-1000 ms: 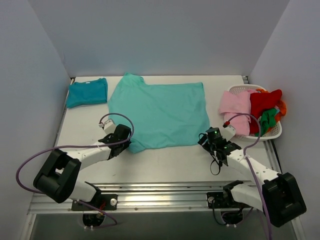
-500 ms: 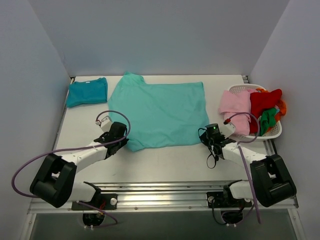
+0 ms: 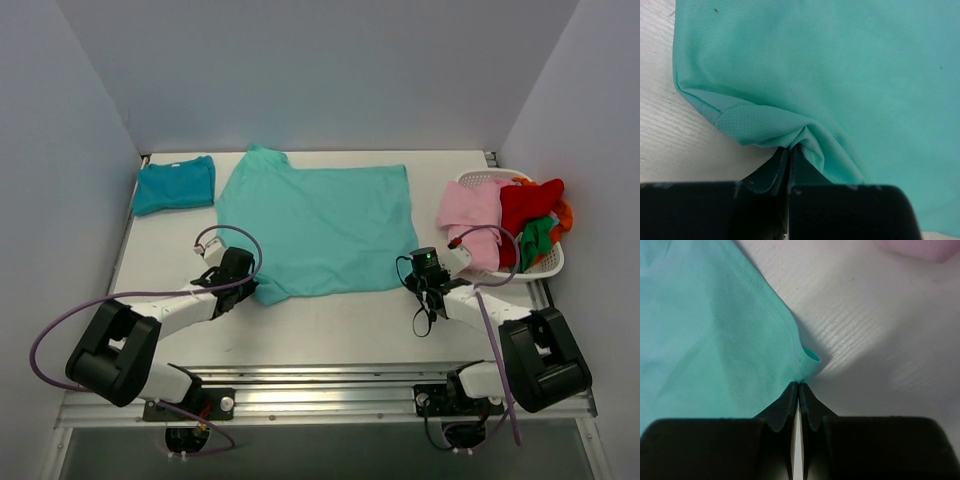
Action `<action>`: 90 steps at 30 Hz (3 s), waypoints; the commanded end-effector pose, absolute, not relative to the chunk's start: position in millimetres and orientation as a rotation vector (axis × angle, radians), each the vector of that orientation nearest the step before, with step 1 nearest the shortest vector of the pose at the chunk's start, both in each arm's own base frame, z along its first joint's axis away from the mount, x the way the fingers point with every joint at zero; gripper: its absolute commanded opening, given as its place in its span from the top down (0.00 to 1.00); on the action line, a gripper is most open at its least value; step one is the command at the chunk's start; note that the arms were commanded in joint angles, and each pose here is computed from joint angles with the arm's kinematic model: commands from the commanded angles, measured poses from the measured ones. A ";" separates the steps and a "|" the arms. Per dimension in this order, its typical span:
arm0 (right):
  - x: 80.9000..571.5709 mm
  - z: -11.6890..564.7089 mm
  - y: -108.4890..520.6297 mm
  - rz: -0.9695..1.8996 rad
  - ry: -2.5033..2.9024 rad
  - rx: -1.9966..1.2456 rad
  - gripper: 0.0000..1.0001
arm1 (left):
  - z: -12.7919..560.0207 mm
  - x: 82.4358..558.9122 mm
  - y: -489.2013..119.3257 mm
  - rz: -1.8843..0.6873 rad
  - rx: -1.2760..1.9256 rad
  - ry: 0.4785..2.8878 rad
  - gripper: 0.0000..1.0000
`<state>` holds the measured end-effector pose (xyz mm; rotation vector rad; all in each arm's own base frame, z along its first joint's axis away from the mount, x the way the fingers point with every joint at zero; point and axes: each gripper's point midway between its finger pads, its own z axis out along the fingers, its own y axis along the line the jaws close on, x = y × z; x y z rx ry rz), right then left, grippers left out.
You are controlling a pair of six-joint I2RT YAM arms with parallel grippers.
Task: Fold and stack the t-shirts
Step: Fold the tshirt
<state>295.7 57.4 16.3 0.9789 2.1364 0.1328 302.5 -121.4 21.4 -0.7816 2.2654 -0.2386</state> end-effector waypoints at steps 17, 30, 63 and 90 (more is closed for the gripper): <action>259.9 79.1 35.8 0.149 2.015 0.966 1.00 | 79.2 266.3 -110.8 -0.375 -0.763 2.180 0.98; 268.0 108.5 38.1 0.160 1.990 0.948 1.00 | 164.2 306.8 -126.0 -0.425 -0.663 2.067 0.98; 453.9 56.4 51.7 -0.053 2.018 1.058 1.00 | 86.7 554.5 -162.1 -0.588 -0.429 2.300 0.98; 462.1 150.1 41.1 -0.044 1.857 1.016 0.28 | 166.8 540.8 -118.5 -0.582 -0.499 2.099 0.22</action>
